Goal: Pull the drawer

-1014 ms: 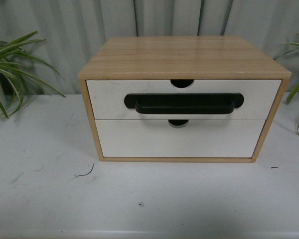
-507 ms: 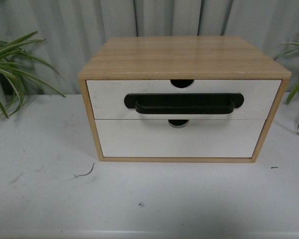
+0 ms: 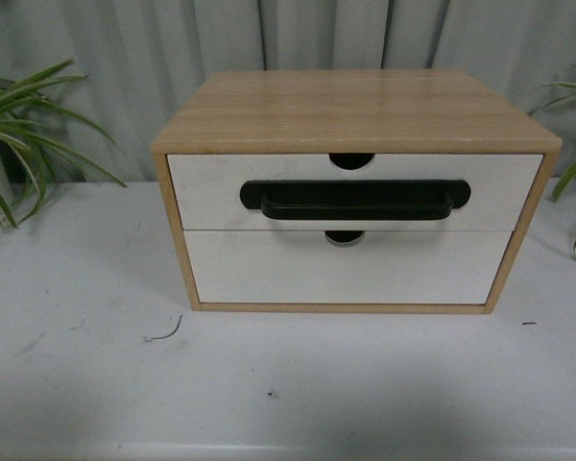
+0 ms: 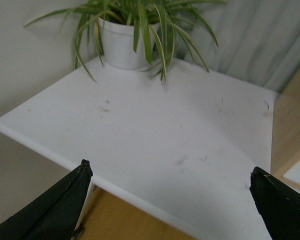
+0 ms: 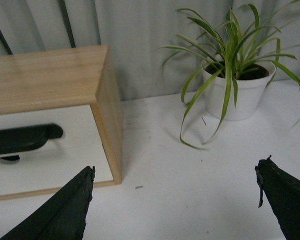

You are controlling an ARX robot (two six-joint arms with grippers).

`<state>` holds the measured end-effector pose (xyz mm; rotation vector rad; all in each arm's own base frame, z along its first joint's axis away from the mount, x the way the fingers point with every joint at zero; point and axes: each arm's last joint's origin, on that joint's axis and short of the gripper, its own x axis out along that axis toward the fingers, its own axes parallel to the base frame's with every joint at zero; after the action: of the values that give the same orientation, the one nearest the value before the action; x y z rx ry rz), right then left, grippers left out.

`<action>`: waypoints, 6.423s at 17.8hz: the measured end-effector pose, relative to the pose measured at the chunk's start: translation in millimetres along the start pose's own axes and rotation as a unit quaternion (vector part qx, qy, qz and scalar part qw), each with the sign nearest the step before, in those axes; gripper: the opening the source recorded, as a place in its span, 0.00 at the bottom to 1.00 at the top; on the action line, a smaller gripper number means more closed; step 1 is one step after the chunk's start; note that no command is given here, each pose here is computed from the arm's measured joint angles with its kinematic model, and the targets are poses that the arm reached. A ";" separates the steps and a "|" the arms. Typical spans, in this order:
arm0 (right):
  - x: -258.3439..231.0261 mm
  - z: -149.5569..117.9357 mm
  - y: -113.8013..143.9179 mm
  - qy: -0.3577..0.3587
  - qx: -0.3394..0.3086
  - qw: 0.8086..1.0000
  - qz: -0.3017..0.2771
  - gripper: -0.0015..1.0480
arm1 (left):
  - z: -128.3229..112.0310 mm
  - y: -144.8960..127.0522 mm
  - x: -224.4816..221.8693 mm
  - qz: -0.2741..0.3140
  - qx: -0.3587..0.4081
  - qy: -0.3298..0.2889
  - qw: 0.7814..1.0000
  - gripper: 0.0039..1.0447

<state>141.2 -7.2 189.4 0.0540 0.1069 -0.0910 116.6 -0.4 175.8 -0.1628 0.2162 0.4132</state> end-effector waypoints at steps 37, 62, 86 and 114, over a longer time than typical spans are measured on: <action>181.3 43.9 82.4 -0.026 -0.698 0.583 0.414 0.94 | 60.7 -264.3 102.2 -0.555 0.542 0.108 0.621 0.94; 213.3 -23.5 121.5 0.009 -0.696 0.546 0.466 0.94 | -1.3 -284.3 143.0 -0.539 0.540 0.138 0.631 0.94; 132.3 -44.2 99.5 0.047 -0.670 0.562 0.482 0.94 | -24.2 -243.5 85.8 -0.591 0.507 0.140 0.612 0.94; 77.9 22.5 76.5 -0.018 -0.632 0.650 0.422 0.94 | 64.4 -192.3 32.9 -0.614 0.335 0.070 0.711 0.94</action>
<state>227.9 60.6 207.0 -1.3239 0.0760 0.9510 236.9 -148.8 251.6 0.3962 0.3453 -1.0408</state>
